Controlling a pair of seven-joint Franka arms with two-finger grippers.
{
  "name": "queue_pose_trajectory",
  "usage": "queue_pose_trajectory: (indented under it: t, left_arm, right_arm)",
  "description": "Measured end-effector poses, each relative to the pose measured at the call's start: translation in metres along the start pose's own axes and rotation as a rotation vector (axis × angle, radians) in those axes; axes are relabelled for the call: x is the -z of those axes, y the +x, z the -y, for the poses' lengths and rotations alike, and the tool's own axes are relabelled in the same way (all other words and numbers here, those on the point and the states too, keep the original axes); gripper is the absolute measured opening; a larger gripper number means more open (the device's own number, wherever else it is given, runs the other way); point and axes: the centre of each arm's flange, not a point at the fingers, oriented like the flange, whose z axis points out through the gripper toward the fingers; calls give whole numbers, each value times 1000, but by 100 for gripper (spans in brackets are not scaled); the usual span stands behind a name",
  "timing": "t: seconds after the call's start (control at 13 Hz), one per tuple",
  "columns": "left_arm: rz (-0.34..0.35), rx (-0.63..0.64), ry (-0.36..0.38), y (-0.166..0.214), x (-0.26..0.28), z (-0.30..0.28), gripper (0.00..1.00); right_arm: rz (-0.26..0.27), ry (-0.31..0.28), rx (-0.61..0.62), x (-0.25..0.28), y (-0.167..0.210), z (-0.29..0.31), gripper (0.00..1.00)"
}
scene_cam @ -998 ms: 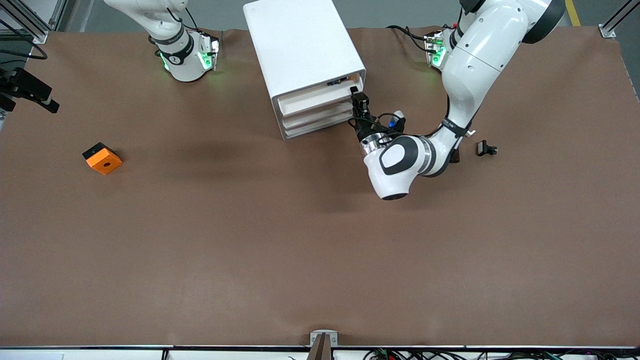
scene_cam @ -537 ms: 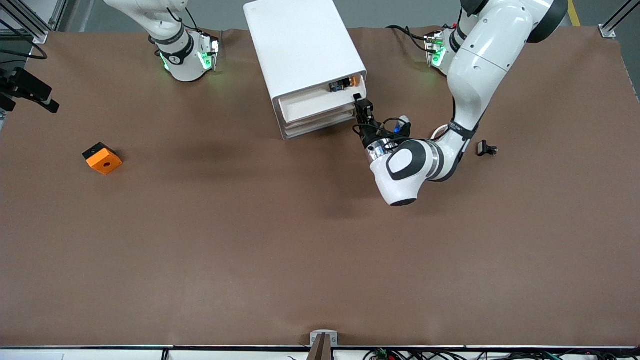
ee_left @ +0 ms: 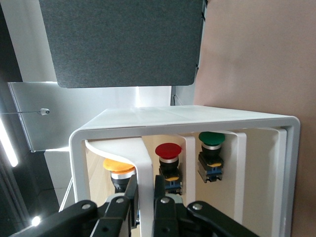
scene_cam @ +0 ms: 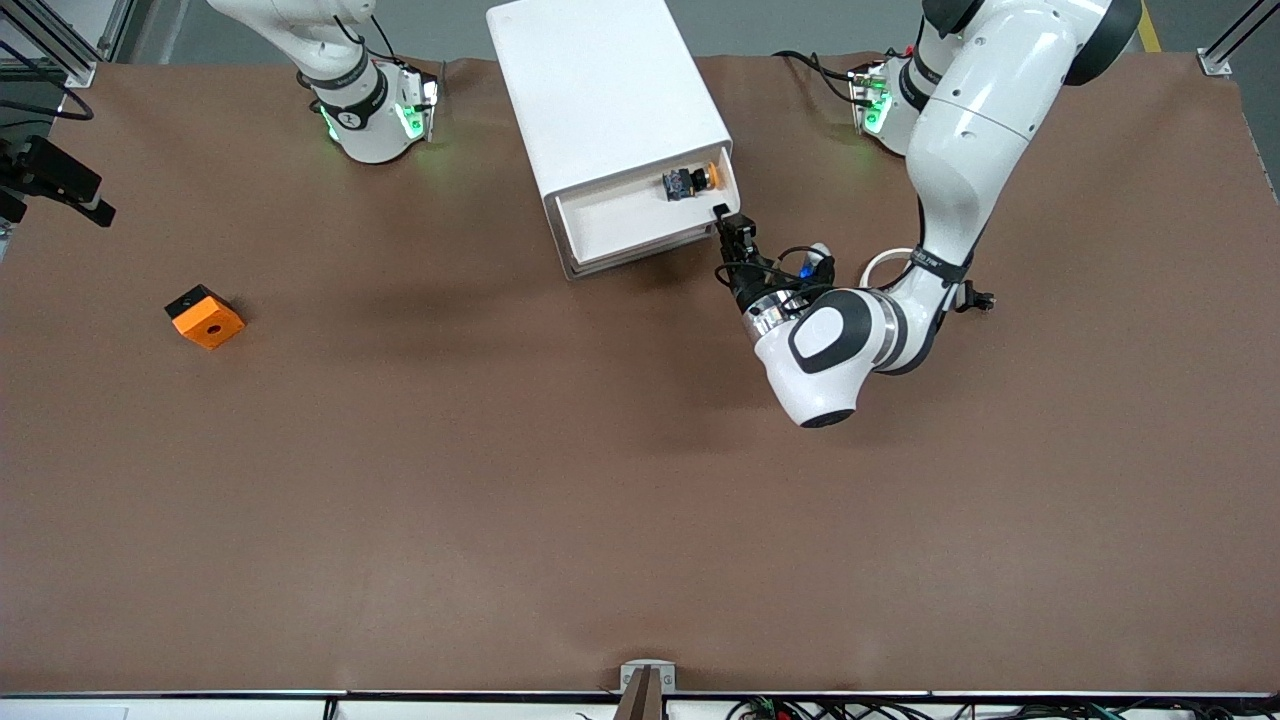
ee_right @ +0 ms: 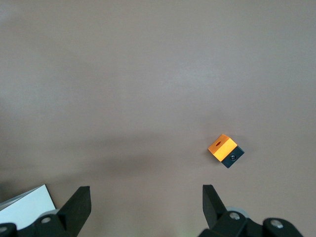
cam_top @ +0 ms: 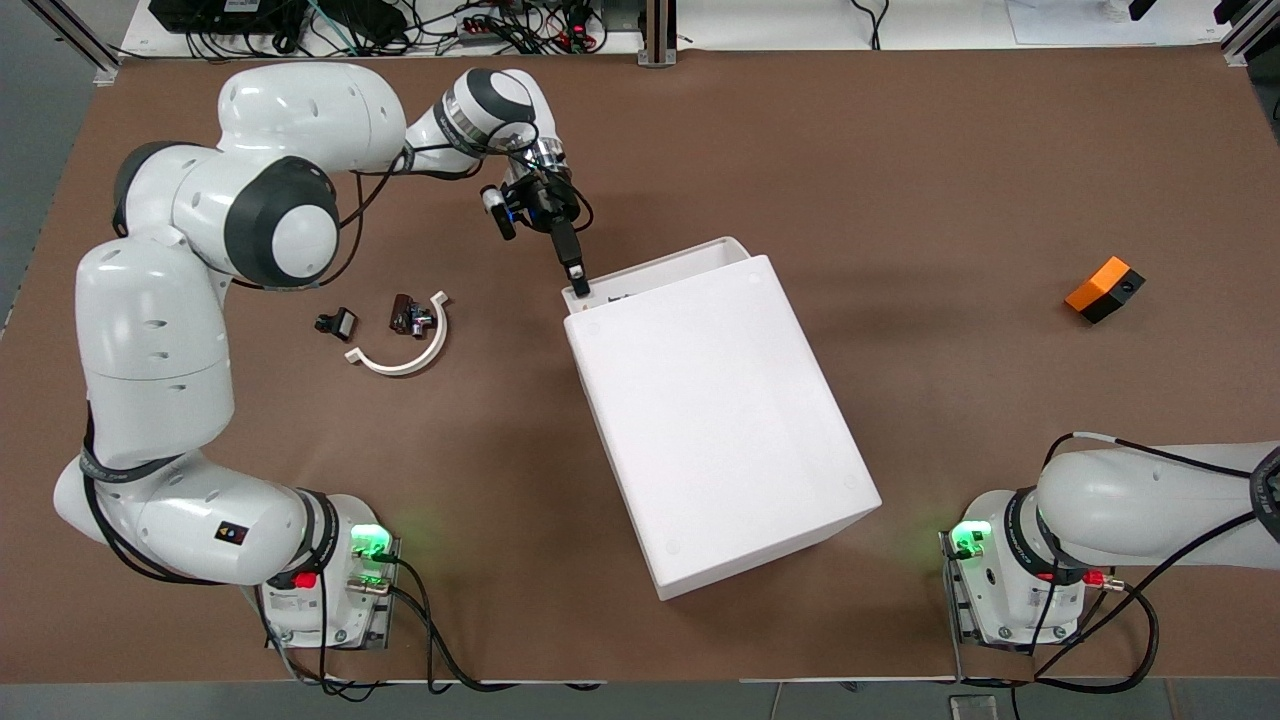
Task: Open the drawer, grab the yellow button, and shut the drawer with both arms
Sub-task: 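Pull the drawer out of the cabinet with the left gripper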
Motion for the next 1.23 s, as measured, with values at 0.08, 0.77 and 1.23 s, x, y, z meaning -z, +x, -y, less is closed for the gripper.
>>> queue_pose_trajectory:
  t: [0.08,0.77,1.23]
  left_arm:
    - [5,1,-9,1,5,0,16]
    - [11,1,-99,8,37,7,16]
    - [62,-4,-153,25,76,13,17]
  right_arm:
    - [0,0,0,0,0,0,100]
    - [0,0,0,0,0,0,100]
    - [0,0,8,0,0,4,100]
